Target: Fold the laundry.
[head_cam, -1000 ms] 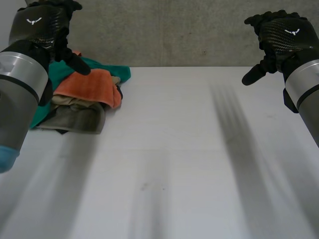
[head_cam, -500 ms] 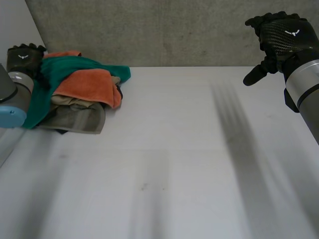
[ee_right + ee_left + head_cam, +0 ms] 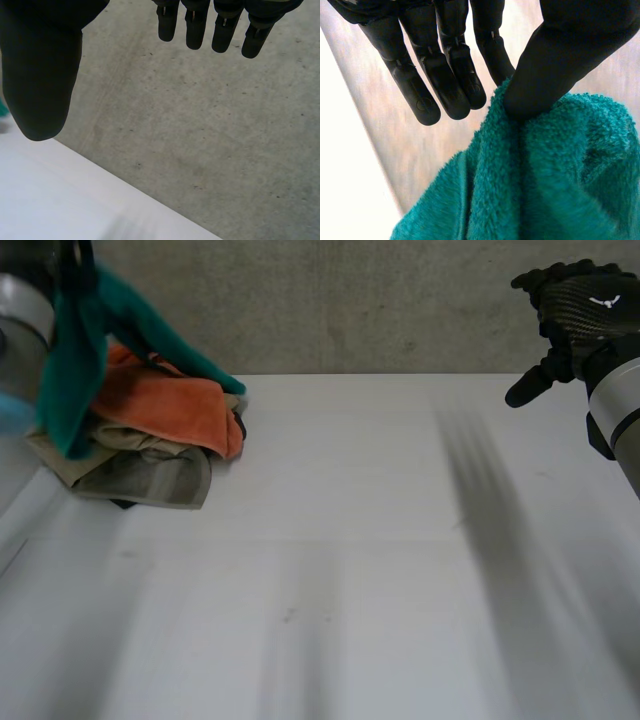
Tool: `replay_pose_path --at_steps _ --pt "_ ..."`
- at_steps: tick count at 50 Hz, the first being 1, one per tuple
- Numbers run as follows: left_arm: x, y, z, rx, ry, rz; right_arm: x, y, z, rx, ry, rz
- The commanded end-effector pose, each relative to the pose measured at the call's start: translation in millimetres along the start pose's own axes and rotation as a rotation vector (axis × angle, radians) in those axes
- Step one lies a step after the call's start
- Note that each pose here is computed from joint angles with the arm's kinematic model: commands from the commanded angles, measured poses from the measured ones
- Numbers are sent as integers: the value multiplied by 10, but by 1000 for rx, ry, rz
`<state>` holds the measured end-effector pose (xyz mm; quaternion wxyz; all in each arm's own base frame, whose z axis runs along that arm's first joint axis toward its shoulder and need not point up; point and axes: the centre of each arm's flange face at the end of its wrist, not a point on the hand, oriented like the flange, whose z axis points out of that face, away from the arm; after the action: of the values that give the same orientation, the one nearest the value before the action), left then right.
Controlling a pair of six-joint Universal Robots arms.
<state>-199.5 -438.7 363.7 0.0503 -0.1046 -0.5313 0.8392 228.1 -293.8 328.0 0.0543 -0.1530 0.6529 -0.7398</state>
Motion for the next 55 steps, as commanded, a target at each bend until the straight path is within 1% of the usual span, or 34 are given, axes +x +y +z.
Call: replay_pose_path --at_steps 1,3,4,8,10,14,15,18,19,21,22,23,26,27,30,32,34,38,39,41,42,44,46,49,53,55 --pt "337 -1307 -371 218 104 -193 119 -39 41 14 34 -2" --pt "430 -1454 -445 249 135 -222 138 -56 48 19 40 -3" --pt "558 -1569 -529 272 175 -252 147 -65 49 22 43 -3" --pt "847 -1732 -713 293 254 -300 156 -91 45 27 46 -3" --pt "929 -1709 -757 279 275 -312 169 -108 37 30 49 -5" --pt "1082 -1478 -841 201 305 -322 223 -119 49 31 63 -9" --pt "1158 -1284 -877 140 317 -326 229 -120 50 29 64 -10" --pt "1377 -907 -989 23 358 -337 231 -121 44 17 57 -32" --pt "1551 -625 -1095 -62 387 -339 231 -118 40 11 53 -41" --pt "1704 -361 -1210 -144 413 -326 218 -125 31 4 41 -63" --pt "1758 -232 -1260 -183 423 -316 202 -113 20 -12 24 -87" --pt "1843 50 -1358 -267 432 -289 189 -105 9 -21 14 -100" --pt "1923 470 -1505 -401 424 -241 148 -26 -12 -72 -25 -151" --pt "1951 667 -1597 -478 415 -208 134 -1 -19 -87 -36 -163" --pt "2042 873 -1779 -581 434 -167 77 161 -10 -156 -68 -214" --pt "2142 881 -1916 -624 469 -150 64 251 6 -189 -80 -236" --pt "2171 851 -1959 -633 478 -147 39 370 2 -232 -95 -268" --pt "2095 568 -1889 -579 447 -155 1 546 -55 -299 -122 -300" --pt "2017 456 -1858 -559 413 -151 -5 583 -77 -314 -127 -302" --pt "1930 375 -1839 -548 370 -146 -75 676 -175 -352 -158 -299" --pt "1843 309 -1828 -540 327 -138 -112 703 -216 -362 -173 -297" --pt "1766 275 -1836 -543 290 -129 -200 748 -309 -381 -205 -292" --pt "1679 234 -1889 -555 256 -122 -374 805 -479 -401 -269 -290" --pt "1625 282 -1994 -588 243 -109 -593 898 -699 -423 -351 -291" --pt "1534 483 -2177 -678 231 -90 -823 991 -899 -419 -432 -261" --pt "1519 581 -2292 -731 228 -95 -877 1026 -937 -410 -442 -237"
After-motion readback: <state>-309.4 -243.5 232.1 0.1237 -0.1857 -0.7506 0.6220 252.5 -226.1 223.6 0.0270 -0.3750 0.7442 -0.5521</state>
